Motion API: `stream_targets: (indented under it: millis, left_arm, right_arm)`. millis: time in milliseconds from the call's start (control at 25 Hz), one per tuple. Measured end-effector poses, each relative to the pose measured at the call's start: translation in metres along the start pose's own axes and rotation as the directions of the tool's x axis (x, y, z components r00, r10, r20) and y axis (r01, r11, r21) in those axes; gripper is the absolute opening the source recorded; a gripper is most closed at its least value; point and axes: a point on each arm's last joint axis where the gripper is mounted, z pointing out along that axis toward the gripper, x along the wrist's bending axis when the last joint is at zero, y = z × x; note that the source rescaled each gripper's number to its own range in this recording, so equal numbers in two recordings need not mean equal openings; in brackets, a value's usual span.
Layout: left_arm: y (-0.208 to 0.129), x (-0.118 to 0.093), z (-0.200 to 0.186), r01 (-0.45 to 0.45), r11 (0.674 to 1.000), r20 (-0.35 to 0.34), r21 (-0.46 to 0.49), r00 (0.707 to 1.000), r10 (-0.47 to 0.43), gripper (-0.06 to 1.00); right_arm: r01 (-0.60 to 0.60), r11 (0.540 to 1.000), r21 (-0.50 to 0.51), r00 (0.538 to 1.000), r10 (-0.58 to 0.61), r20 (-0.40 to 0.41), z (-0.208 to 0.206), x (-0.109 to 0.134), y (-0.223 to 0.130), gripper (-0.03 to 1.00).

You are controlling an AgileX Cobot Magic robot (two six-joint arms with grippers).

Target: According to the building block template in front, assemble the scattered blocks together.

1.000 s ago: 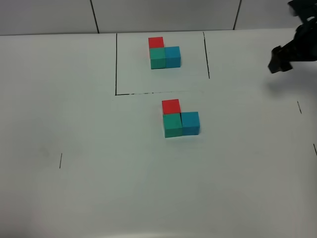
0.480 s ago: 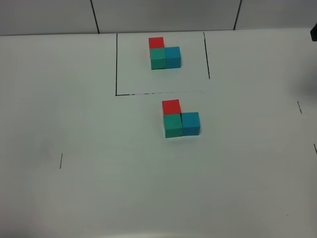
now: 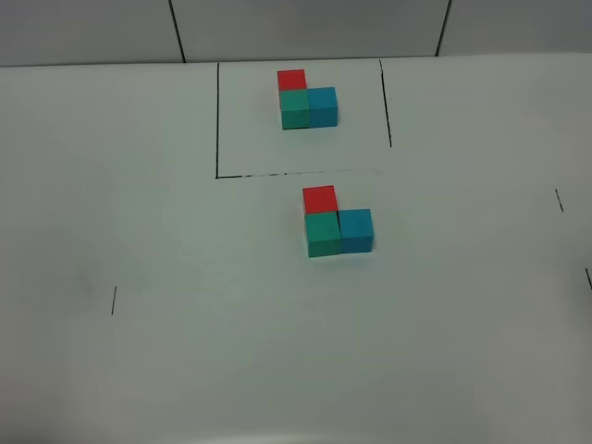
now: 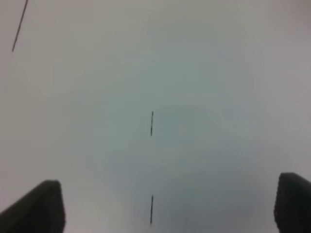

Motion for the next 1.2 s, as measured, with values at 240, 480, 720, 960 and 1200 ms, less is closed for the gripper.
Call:
stream_targets:
  millis: [240,480,720,960,1200]
  left_arm:
    - [0.000,0.000,0.000,0.000,1.000,0.000,0.000,1.000,0.000,0.22]
    - [0.000,0.000,0.000,0.000,1.000,0.000,0.000,1.000,0.000,0.22]
    - [0.000,0.000,0.000,0.000,1.000,0.000,0.000,1.000,0.000,0.22]
    - [0.000,0.000,0.000,0.000,1.000,0.000,0.000,1.000,0.000,0.22]
    - [0.000,0.000,0.000,0.000,1.000,0.000,0.000,1.000,0.000,0.22]
  right_arm:
    - [-0.064,0.998,-0.016,0.998,0.064,0.013,-0.043,0.015,-0.062,0.87]
    - [-0.088,0.995,-0.044,0.996,0.088,-0.016,-0.059,0.030,-0.101,0.87]
    - [-0.076,0.990,-0.117,0.997,0.071,-0.040,-0.075,0.040,-0.122,0.87]
    - [-0.035,0.982,-0.184,0.997,0.021,-0.076,-0.092,0.047,-0.137,0.87]
    - [0.026,0.975,-0.219,0.997,-0.042,-0.071,-0.101,0.049,-0.155,0.87]
